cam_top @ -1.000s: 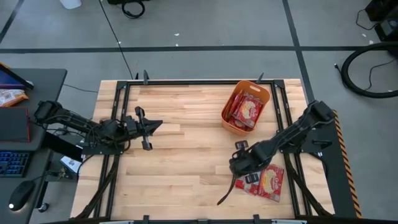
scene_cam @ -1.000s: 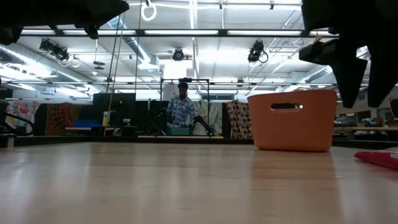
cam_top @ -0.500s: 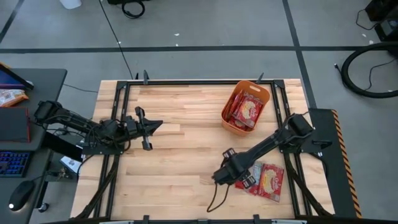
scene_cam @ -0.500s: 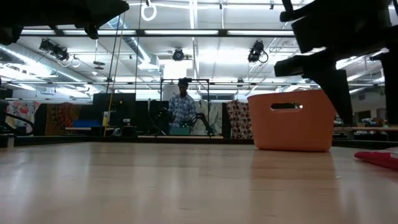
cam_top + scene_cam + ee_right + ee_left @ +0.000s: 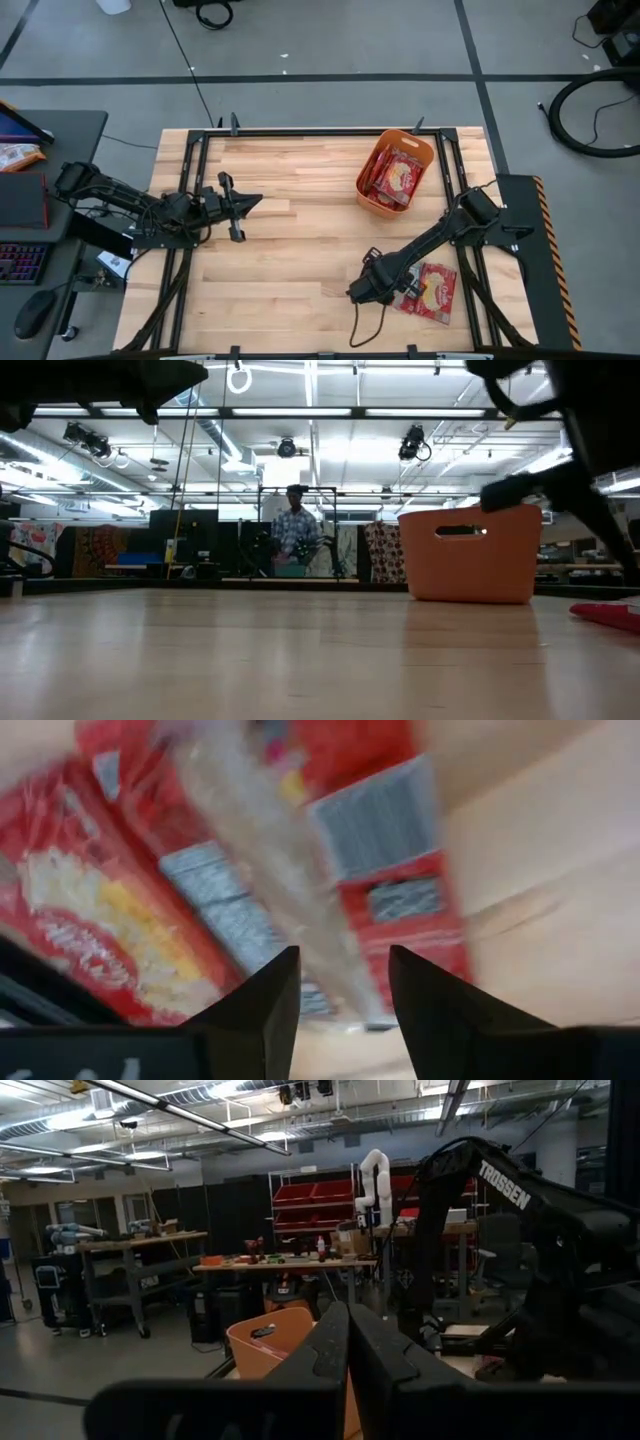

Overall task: Sort popcorn bags into baskets
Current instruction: Put the red popcorn bag into the orange bin

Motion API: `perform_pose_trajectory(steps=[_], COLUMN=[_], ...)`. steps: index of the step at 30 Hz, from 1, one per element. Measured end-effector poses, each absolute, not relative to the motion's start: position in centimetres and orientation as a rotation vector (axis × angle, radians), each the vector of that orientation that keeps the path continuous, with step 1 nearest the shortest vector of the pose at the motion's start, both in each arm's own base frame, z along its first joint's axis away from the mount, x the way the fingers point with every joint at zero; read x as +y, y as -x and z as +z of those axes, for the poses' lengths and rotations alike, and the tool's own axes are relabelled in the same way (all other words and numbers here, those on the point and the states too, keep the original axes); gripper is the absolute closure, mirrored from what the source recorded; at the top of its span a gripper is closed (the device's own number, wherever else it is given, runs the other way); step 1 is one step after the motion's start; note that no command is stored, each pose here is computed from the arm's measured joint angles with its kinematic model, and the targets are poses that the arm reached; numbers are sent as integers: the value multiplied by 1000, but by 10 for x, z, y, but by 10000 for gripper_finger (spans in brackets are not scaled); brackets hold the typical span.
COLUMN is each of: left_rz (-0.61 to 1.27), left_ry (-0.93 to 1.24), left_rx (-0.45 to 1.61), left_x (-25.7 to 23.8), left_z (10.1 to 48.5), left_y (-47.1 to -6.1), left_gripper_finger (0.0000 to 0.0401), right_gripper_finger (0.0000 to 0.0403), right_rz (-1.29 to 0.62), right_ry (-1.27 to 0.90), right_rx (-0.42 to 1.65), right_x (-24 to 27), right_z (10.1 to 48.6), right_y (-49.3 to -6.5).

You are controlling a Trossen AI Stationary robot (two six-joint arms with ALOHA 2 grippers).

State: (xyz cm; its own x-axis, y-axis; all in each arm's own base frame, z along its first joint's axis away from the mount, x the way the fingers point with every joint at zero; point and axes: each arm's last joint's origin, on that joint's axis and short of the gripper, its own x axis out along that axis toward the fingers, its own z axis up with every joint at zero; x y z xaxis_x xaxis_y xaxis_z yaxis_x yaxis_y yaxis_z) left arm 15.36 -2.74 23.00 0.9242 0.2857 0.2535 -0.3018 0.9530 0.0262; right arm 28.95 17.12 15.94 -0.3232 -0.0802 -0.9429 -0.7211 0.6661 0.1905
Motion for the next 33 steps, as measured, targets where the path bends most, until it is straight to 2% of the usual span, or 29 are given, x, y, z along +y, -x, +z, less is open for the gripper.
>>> perform_pose_trajectory(steps=[6, 12, 16, 23, 29, 33], left_rz=[300, 300, 300, 300, 300, 300], left_ry=[-52, -51, -51, -51, -51, -51], left_rx=[-252, -252, -252, -252, -251, -251], left_x=[-27, -27, -27, -27, -27, -27], left_z=[230, 230, 230, 230, 230, 230], left_y=[-154, -154, -154, -154, -154, -154], left_gripper_finger=[390, 390, 390, 390, 390, 390], right_gripper_finger=[246, 254, 286, 392, 394, 396], right_rz=[775, 766, 754, 706, 669, 580], right_ry=[682, 817, 817, 772, 726, 726], right_rx=[1807, 1736, 1747, 1766, 1795, 1837], right_x=[182, 189, 187, 185, 183, 178], right_z=[147, 135, 132, 132, 135, 151], right_y=[-275, -267, -264, -266, -270, -278])
